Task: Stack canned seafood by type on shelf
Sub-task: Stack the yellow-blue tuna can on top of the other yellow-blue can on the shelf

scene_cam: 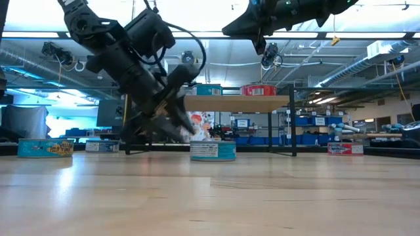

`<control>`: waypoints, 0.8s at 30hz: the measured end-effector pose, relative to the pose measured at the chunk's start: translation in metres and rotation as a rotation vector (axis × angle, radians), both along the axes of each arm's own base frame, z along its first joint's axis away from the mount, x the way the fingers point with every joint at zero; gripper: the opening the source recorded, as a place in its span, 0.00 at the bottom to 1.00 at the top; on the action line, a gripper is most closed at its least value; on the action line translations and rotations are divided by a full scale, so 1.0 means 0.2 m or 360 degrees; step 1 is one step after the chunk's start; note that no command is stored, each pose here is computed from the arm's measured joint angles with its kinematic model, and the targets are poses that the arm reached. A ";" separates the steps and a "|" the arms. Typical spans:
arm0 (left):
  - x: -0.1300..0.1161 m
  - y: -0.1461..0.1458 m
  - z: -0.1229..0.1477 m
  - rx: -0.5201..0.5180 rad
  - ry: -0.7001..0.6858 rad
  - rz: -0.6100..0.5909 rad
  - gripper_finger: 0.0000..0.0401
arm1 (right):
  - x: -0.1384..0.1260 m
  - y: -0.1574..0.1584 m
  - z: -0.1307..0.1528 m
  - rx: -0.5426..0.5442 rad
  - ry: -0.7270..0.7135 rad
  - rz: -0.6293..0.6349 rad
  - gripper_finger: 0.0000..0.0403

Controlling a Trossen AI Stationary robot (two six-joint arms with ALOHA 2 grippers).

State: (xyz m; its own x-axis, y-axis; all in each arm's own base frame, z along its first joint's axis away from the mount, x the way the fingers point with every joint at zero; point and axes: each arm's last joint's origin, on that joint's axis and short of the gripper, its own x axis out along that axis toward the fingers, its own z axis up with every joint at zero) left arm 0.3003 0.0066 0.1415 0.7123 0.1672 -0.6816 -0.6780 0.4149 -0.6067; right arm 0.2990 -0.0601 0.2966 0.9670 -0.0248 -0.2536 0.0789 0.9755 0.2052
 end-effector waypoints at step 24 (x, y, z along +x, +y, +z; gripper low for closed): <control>-0.03 0.01 -0.03 0.0011 0.0132 0.0119 0.32 | 0.01 0.06 0.01 0.0068 -0.0020 0.0066 0.02</control>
State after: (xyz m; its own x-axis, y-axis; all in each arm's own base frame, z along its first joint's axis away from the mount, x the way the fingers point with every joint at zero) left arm 0.2939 0.0083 0.1348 0.6390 0.2229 -0.7362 -0.7549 0.3652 -0.5447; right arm 0.3014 -0.0484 0.2977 0.9700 0.0261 -0.2416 0.0356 0.9683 0.2474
